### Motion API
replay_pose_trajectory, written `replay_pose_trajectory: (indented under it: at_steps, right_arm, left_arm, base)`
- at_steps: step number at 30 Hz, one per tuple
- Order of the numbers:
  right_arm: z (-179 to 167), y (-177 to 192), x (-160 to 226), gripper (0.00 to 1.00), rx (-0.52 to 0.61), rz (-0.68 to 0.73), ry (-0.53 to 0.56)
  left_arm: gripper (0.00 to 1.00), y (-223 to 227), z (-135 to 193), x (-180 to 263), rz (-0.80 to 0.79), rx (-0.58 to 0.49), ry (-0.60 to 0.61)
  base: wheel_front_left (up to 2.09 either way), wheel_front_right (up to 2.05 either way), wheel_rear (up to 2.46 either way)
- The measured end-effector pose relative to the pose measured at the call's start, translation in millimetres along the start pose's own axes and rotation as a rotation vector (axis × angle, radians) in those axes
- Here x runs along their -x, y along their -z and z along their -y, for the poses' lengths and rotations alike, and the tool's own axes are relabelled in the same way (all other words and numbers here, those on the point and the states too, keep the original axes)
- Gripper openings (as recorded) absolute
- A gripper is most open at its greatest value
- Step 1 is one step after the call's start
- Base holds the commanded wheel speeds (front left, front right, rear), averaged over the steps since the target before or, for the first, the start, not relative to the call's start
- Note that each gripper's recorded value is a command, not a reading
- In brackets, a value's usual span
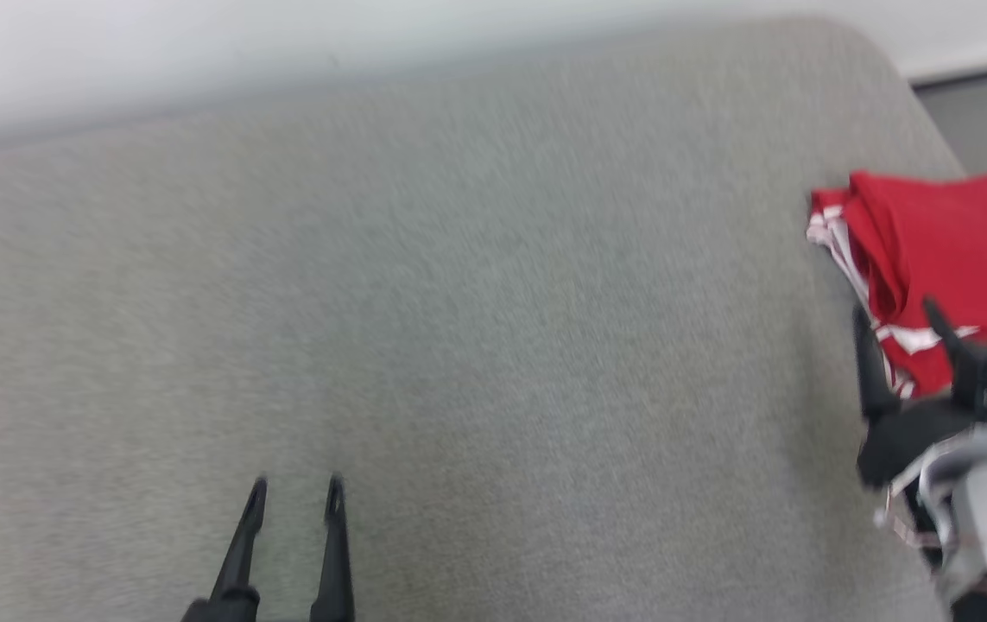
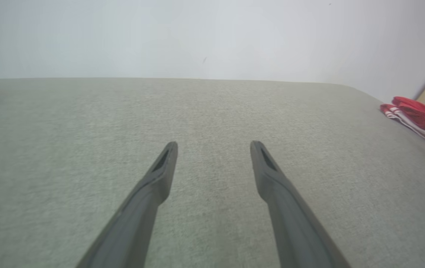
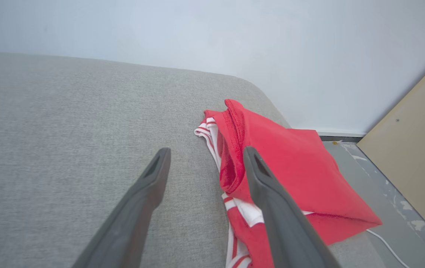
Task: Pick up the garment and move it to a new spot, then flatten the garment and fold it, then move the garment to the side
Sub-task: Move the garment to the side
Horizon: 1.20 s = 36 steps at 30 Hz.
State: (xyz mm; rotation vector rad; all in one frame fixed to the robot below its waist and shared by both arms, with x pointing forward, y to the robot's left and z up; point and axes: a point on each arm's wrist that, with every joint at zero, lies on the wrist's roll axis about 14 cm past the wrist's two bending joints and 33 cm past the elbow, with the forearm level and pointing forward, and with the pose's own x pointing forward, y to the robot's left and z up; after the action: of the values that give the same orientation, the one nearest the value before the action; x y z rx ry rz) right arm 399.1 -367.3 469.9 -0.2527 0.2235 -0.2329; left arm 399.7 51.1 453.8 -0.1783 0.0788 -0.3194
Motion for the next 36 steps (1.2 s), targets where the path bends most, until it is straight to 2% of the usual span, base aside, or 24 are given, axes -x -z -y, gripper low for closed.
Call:
replay_pose_trajectory:
  at_steps: [8,16,21,36]
  right_arm:
    - [-45,-32,56,1.00,-0.221,0.146,-0.060]
    - [-88,-41,87,1.00,-0.252,0.168,-0.134]
    - [-100,-38,103,1.00,-0.284,0.186,-0.151]
    - [-134,-45,113,1.00,-0.291,0.205,-0.240]
  left_arm:
    - [1.00,-29,-41,51,0.065,-0.039,-0.158]
    - [1.00,-44,-72,87,0.115,-0.055,-0.272]
    - [1.00,-51,-81,104,0.145,-0.053,-0.317]
    - [1.00,-43,-95,112,0.125,-0.014,-0.371]
  base:
    - [0.00,0.00,0.00]
    - [0.00,0.00,0.00]
    - [0.00,0.00,0.00]
    - [0.00,0.00,0.00]
